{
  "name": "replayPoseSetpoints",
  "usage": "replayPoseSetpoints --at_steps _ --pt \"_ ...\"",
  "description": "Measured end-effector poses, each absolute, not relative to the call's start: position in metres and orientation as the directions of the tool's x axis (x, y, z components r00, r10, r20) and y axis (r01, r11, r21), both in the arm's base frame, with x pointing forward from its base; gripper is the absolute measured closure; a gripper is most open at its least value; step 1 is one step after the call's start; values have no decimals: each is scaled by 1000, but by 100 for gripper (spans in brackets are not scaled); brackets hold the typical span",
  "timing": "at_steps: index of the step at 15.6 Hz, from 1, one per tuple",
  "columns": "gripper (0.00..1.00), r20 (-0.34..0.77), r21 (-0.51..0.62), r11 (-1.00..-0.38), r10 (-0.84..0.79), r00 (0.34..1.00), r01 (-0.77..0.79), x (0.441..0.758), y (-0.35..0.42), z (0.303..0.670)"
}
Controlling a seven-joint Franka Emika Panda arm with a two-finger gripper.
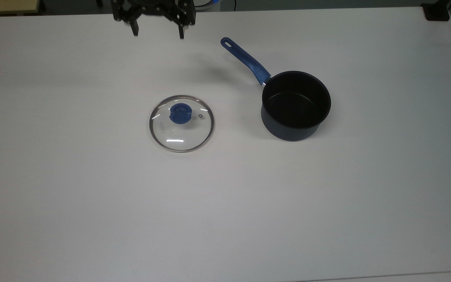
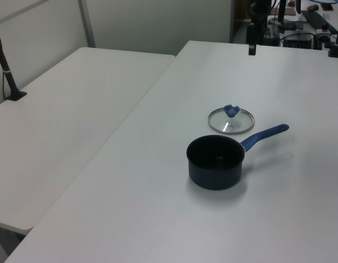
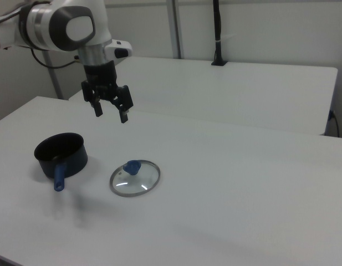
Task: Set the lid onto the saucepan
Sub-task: 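Move the gripper down over the blue knob of the glass lid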
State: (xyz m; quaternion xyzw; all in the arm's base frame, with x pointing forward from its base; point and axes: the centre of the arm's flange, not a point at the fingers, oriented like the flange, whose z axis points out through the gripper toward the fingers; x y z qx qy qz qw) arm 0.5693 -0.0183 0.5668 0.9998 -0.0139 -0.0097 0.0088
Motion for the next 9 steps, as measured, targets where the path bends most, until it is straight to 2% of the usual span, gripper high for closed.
replayPoseSetpoints --at_steps 4,9 --pt "0 24 32 -999 -5 1000 -5 590 -19 547" --pt "0 1 33 -999 13 1000 13 616 -13 495"
